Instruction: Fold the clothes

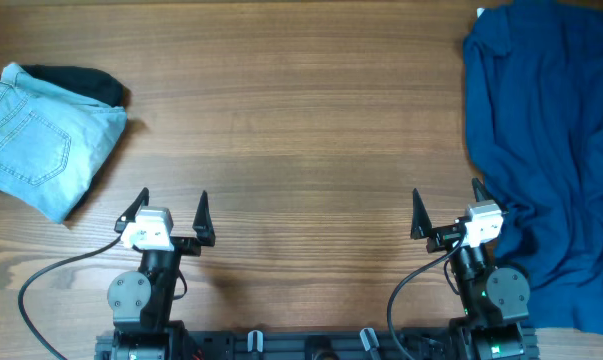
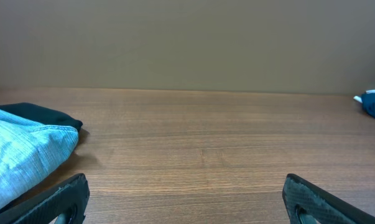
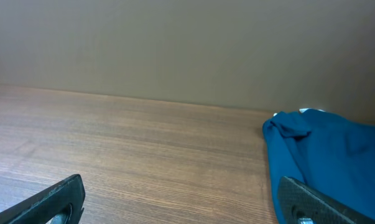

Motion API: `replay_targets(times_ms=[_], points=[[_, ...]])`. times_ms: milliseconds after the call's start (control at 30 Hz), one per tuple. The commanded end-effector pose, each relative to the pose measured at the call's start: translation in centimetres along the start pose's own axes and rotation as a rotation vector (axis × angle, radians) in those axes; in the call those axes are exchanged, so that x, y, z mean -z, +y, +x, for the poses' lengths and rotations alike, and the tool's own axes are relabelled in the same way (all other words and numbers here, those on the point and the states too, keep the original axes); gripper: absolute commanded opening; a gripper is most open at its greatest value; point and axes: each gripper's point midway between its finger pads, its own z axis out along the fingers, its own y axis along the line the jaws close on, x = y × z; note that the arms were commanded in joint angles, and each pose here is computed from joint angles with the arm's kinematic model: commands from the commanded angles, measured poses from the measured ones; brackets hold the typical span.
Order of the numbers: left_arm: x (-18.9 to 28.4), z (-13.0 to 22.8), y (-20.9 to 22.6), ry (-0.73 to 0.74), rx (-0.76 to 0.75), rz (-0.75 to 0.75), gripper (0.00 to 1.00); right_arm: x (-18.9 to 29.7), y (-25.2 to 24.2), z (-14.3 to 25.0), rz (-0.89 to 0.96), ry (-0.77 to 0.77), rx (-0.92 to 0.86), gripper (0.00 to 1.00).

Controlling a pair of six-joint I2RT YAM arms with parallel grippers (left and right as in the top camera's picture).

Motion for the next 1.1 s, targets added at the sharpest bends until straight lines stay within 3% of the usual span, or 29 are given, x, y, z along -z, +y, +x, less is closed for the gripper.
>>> replay_targets(times_ms=[0,433,600,667,867,1000,1067], points=[[0.0,0.3,-0.3,0.006,0.010,0.018,1.00,0.0,0.2,0.0,-0.011,-0.001,0.013,1.00],[0.0,0.2,-0.3,0.004,0.010,0.019,1.00,0.0,0.2,0.0,-0.014,-0.002,0.010,1.00],[0.0,0.3,-0.3,0.005,0.013,0.019,1.00,0.0,0.2,0.0,-0.014,0.000,-0.119,1.00],[0.0,0.3,-0.3,0.006,0.079,0.018,1.00,0.0,0.1,0.0,-0.004,0.006,-0.122,1.00],[0.5,-1.6,-0.1,0.054,0.142,-0.012,1.00,0.1,-2.1,-2.1,0.119,0.134,-0.117,1.00],[-0.1,-3.3,0.2,0.199,0.153,-0.052,1.00,-2.2,-2.5,-3.9,0.138,0.310,-0.106,1.00],[-1.2,-3.6,0.2,0.312,0.161,-0.068,1.00,-4.2,-2.8,-3.1,0.140,0.497,-0.062,1.00]])
